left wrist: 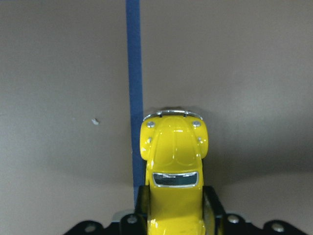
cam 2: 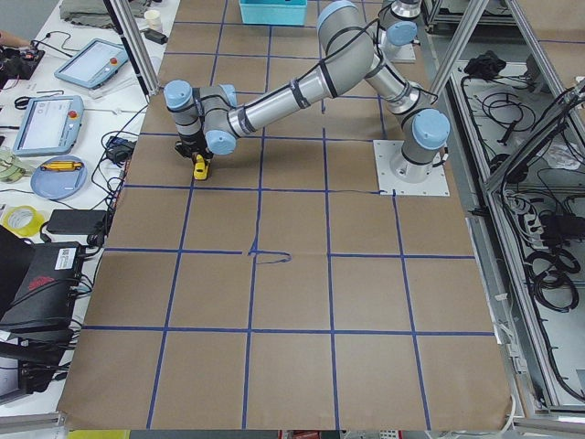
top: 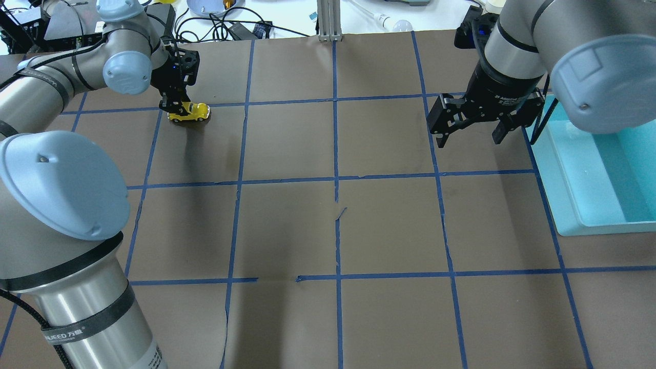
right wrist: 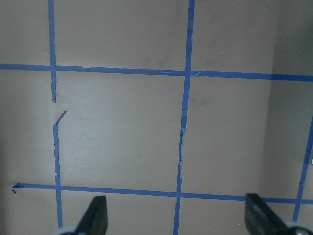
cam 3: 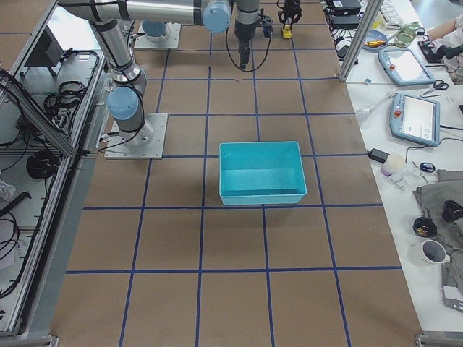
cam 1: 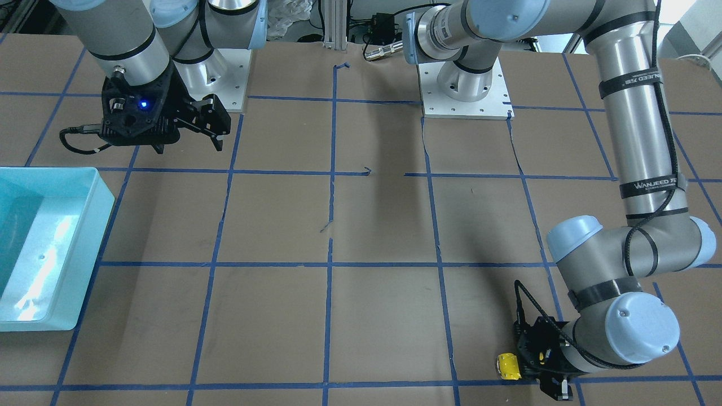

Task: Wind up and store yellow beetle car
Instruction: 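Pull the yellow car backward toward the robot with the left gripper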

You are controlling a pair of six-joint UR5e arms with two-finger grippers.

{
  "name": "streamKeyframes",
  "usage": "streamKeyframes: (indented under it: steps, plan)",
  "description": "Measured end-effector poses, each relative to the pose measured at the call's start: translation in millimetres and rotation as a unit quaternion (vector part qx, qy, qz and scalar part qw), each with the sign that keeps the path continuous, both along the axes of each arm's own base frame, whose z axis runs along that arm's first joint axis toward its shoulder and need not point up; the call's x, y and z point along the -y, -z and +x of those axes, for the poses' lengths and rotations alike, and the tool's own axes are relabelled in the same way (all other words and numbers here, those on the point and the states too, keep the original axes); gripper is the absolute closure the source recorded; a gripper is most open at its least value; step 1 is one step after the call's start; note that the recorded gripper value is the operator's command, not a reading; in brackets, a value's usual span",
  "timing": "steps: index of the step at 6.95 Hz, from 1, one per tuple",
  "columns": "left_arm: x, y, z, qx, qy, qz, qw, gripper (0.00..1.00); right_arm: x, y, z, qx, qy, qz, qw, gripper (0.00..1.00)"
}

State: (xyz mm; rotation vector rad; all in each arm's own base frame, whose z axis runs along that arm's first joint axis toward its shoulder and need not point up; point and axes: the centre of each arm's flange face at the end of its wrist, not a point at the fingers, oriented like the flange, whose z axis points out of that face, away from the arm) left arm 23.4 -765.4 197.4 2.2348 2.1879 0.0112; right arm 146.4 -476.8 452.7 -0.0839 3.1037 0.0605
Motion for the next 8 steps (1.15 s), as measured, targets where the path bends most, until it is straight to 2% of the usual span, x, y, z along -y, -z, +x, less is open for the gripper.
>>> streamKeyframes:
  steps: [8]
  plan:
    - [-2, -2, 43, 0.0, 0.015, -0.001, 0.9999, 1.0, 0, 1, 0, 0.0, 0.0, 0.001, 1.0, 0.0]
